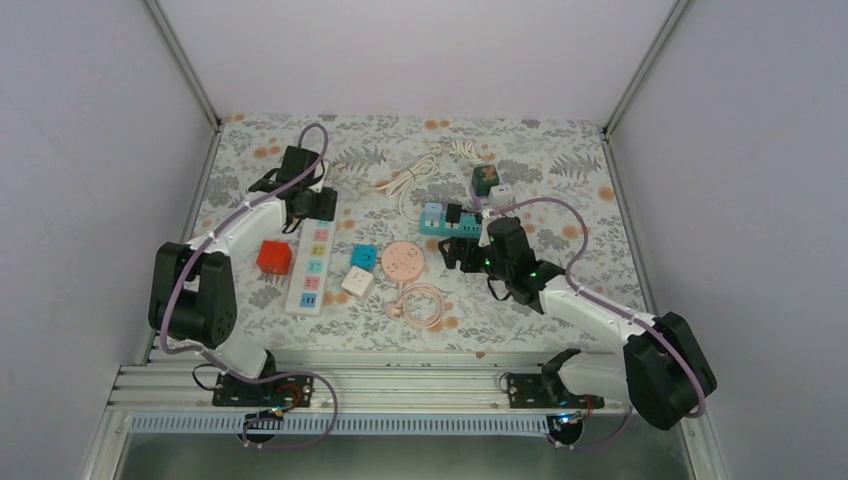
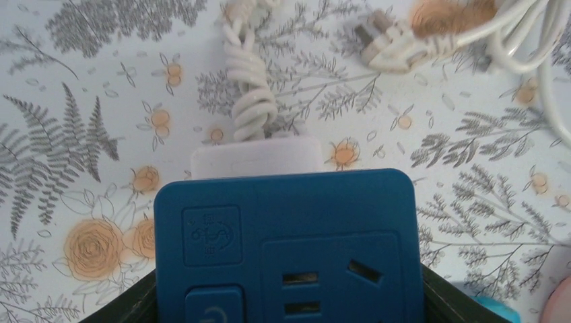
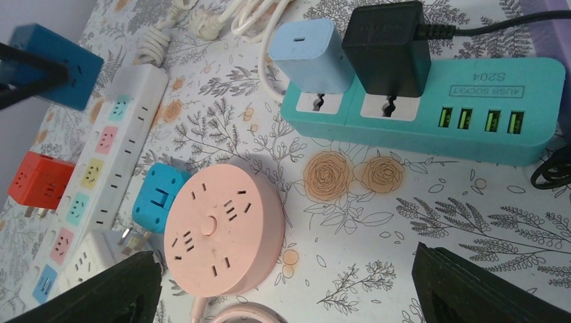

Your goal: Insert the plug

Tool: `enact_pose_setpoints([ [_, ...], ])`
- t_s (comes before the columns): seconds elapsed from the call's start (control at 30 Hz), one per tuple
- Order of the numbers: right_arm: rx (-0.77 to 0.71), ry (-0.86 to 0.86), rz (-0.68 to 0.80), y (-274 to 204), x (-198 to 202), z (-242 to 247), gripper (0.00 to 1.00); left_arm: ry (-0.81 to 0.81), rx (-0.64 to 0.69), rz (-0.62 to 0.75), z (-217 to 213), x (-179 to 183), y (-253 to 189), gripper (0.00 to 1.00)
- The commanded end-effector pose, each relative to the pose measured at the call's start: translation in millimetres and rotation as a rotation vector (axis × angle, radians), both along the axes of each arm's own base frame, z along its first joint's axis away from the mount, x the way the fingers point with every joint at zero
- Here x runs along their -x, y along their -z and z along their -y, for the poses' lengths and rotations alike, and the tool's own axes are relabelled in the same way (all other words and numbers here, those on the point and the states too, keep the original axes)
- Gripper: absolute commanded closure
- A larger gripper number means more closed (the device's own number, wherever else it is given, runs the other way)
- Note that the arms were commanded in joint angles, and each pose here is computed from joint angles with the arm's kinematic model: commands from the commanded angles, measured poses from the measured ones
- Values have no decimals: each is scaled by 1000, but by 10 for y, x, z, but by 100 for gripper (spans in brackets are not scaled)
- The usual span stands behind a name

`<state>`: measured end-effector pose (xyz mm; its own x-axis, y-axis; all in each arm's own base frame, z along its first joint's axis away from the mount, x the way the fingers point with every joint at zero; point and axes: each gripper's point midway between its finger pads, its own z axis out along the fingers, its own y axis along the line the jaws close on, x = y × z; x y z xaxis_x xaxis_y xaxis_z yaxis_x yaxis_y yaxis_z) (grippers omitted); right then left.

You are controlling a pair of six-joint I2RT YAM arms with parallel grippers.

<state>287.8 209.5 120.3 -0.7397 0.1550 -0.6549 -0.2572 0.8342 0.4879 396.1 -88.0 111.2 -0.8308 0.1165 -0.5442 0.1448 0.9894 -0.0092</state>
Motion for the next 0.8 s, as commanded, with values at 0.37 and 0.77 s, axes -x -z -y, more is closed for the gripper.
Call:
enact_pose_setpoints([
  [0.37,-9,20,-4,-38,-28,25,4,38,-19,-28,-6,-65,93,50],
  [0.77,-15,34,18,-111,4,78,4,35,-35,-90,-76,-19,323,51],
])
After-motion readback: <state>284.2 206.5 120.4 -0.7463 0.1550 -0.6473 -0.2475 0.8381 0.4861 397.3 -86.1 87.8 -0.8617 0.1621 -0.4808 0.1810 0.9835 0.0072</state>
